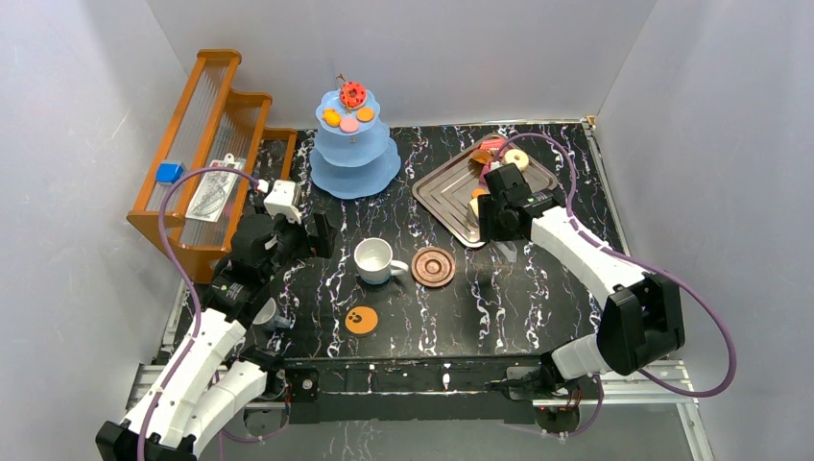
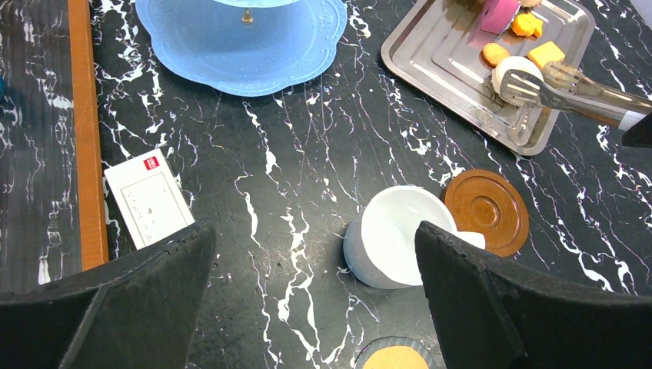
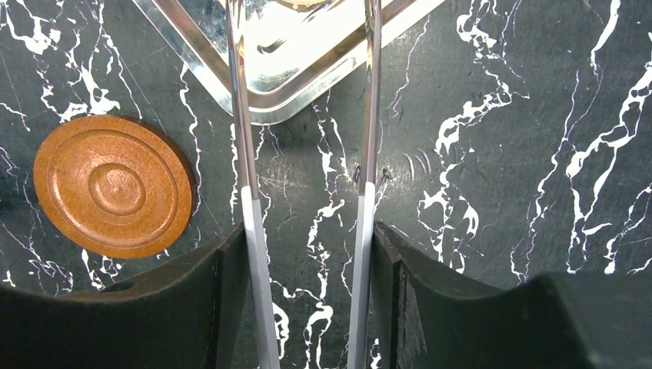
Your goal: Serve the afternoon tea
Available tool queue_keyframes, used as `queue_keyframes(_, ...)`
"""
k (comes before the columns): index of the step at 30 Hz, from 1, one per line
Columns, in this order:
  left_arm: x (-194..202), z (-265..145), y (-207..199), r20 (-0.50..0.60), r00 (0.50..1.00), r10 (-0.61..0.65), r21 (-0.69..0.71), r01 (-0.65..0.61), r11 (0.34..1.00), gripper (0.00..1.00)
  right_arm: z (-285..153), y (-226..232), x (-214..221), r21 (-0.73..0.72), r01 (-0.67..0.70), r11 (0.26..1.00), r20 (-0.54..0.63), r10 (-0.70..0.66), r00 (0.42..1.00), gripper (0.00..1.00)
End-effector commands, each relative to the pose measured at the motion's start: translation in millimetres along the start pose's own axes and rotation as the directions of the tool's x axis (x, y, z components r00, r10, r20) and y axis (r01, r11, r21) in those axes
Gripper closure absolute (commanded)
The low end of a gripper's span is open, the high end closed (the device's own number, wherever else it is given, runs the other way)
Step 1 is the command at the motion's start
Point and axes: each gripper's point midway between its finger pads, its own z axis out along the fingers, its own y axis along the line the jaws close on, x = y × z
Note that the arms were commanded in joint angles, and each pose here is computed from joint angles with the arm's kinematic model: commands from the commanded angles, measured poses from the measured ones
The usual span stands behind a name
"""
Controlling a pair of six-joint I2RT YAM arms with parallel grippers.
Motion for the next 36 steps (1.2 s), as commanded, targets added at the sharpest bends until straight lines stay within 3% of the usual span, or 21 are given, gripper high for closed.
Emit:
queue_keyframes(1,-4,0,-2,0.022,1.000,0.015,0.010,-0.015,1.000,0.02,4,-1,-16,0.004,-0.014,1.000,0.064,0.014,0.998,0.37)
queue_keyframes(16,-6,-2,-1,0.031,0.999,0.016,0.006,-0.016,1.000,0.02,14,2,-16,-0.003,-0.017,1.000,0.051,0.017,0.999,0.38)
queue_keyframes(21,-7,-2,-1,0.033,0.999,0.016,0.006,-0.016,1.000,0.02,11,2,-19,-0.007,-0.016,1.000,0.061,0.016,0.998,0.49)
queue_keyframes(36,-9,-4,2,0.043,0.999,0.014,-0.013,-0.013,1.000,0.02,-30,22,-50,-0.094,-0.004,0.996,0.149,0.018,0.989,0.52)
